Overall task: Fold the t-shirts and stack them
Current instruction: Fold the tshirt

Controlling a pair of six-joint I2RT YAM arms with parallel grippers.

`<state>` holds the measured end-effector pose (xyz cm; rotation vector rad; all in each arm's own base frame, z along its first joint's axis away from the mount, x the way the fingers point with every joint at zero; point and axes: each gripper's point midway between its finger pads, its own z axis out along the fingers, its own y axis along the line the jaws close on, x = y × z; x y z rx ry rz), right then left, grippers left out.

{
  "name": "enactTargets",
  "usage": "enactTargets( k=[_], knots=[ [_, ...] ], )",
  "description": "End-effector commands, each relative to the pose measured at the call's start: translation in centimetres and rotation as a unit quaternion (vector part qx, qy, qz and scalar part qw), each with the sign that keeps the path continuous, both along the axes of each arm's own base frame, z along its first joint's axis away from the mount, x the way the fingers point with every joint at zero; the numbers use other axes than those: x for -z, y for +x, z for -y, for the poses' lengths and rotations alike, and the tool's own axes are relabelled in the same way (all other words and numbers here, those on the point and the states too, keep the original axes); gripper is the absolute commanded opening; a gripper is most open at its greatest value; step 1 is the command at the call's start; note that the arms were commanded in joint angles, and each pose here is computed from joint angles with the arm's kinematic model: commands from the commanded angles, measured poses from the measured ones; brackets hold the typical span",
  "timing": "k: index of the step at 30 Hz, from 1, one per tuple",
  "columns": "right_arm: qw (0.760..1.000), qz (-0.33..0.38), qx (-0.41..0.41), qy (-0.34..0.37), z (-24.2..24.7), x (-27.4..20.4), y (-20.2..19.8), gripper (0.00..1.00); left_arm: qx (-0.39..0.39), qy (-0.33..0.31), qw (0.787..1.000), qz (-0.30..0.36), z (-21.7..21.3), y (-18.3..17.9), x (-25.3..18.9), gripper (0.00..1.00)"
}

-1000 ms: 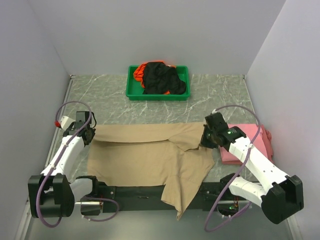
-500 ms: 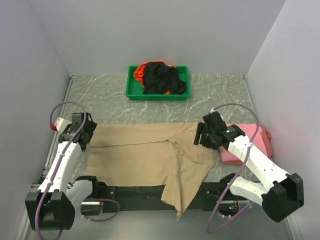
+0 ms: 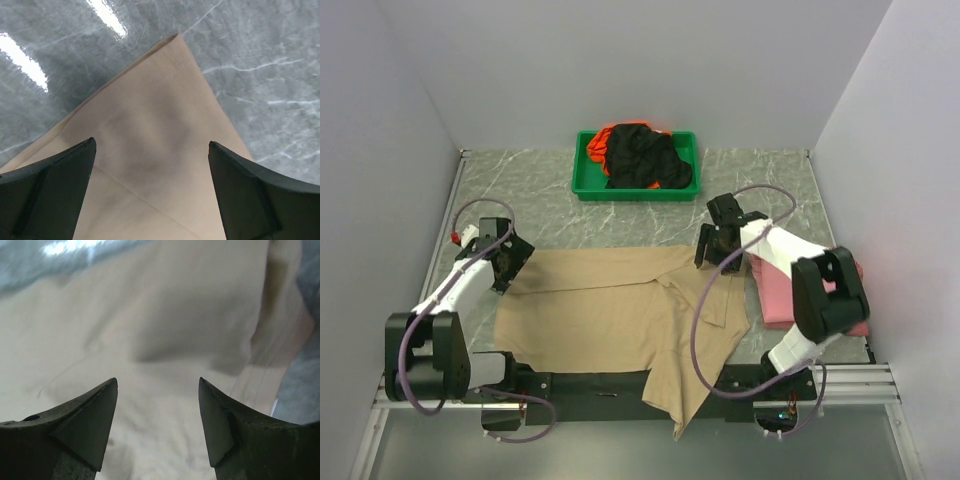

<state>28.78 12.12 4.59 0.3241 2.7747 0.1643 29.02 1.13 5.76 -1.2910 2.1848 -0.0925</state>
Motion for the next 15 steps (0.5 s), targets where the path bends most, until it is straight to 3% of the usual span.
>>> enactTargets(
  k=[1,9,15],
  knots=[
    [1.000,0.021,-0.010,-0.002,0.3,0.1,3.5,0.72,0.019,0.012,1.000,0.020,-0.2,1.9,0.0,0.99],
    [0.999,-0.030,0.034,-0.027,3.3,2.9,7.4,0.68,0.023,0.019,0.999,-0.026,-0.6,4.0,2.8,0.99],
    [0.999,-0.033,0.009,-0.022,3.5,3.4,9.4,0.66,0.024,0.032,0.998,-0.046,-1.2,6.8,3.7,0.99]
  ],
)
